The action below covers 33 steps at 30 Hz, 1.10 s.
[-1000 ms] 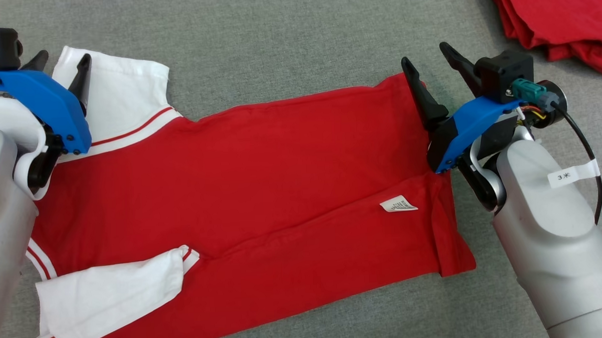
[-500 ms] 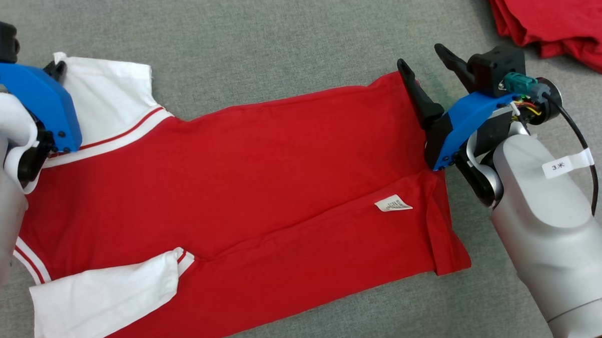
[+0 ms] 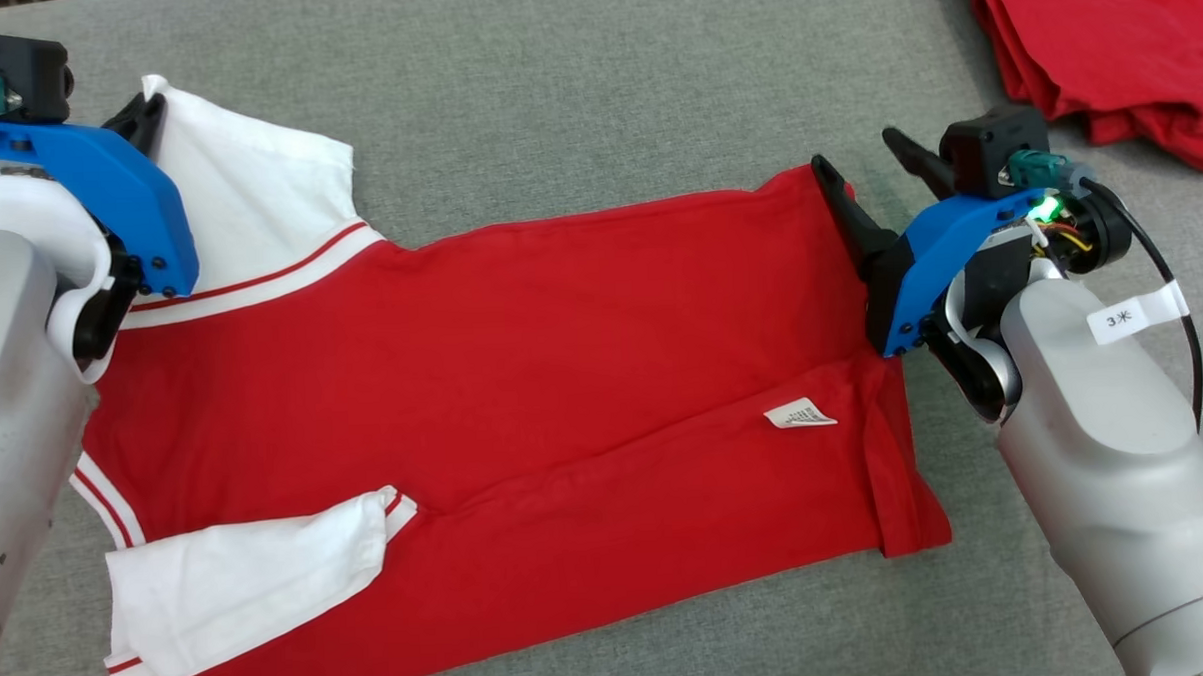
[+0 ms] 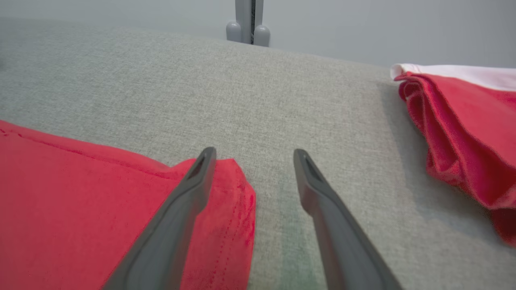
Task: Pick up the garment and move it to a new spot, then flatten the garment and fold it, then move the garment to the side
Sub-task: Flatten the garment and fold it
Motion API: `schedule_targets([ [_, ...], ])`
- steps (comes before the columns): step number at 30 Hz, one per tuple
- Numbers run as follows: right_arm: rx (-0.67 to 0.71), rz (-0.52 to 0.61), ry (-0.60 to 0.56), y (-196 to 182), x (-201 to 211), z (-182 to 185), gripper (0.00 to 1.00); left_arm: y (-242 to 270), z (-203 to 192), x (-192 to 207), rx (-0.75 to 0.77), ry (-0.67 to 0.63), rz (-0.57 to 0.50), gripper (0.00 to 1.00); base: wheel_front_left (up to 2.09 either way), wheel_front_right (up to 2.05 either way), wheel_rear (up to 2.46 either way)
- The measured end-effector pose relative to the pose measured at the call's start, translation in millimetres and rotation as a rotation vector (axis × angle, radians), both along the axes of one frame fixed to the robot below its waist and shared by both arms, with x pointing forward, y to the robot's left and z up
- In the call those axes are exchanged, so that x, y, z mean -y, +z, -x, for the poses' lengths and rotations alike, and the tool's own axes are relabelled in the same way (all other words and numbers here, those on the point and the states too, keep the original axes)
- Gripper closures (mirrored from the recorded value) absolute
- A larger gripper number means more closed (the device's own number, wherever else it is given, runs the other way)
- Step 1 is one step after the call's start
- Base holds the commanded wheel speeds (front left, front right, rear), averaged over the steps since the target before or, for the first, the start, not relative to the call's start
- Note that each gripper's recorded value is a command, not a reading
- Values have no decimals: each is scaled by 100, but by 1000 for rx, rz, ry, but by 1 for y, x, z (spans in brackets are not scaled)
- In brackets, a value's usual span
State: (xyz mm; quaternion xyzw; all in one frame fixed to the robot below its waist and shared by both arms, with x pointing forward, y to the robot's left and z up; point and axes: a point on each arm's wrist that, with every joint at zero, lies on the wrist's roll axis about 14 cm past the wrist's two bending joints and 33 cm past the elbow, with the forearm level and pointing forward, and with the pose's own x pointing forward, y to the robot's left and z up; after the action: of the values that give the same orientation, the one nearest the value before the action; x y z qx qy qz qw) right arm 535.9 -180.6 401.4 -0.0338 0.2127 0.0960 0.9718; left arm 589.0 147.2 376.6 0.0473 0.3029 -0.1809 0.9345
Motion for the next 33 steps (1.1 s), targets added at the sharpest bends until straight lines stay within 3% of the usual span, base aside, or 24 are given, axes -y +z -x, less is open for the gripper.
schedule_targets([
  [5,-125,-10,5,-21,-5,8,0,9,2,4,37,-20,16,100,0,0,0],
  [12,-198,-29,34,-35,-20,8,0,12,1,7,58,-35,24,100,0,0,0],
  [13,-198,-29,34,-35,-20,8,53,12,1,7,58,-35,24,100,0,0,0],
  [14,-203,-22,39,-36,-20,7,100,11,2,7,58,-37,26,100,0,0,0],
  [17,-196,-28,44,-33,-23,4,100,15,1,8,75,-35,37,100,0,0,0],
  [26,2,-32,25,5,-18,-18,100,54,-1,8,204,-15,100,100,0,0,0],
  [33,60,-58,29,14,-29,-13,100,64,27,9,259,-22,161,100,0,0,0],
])
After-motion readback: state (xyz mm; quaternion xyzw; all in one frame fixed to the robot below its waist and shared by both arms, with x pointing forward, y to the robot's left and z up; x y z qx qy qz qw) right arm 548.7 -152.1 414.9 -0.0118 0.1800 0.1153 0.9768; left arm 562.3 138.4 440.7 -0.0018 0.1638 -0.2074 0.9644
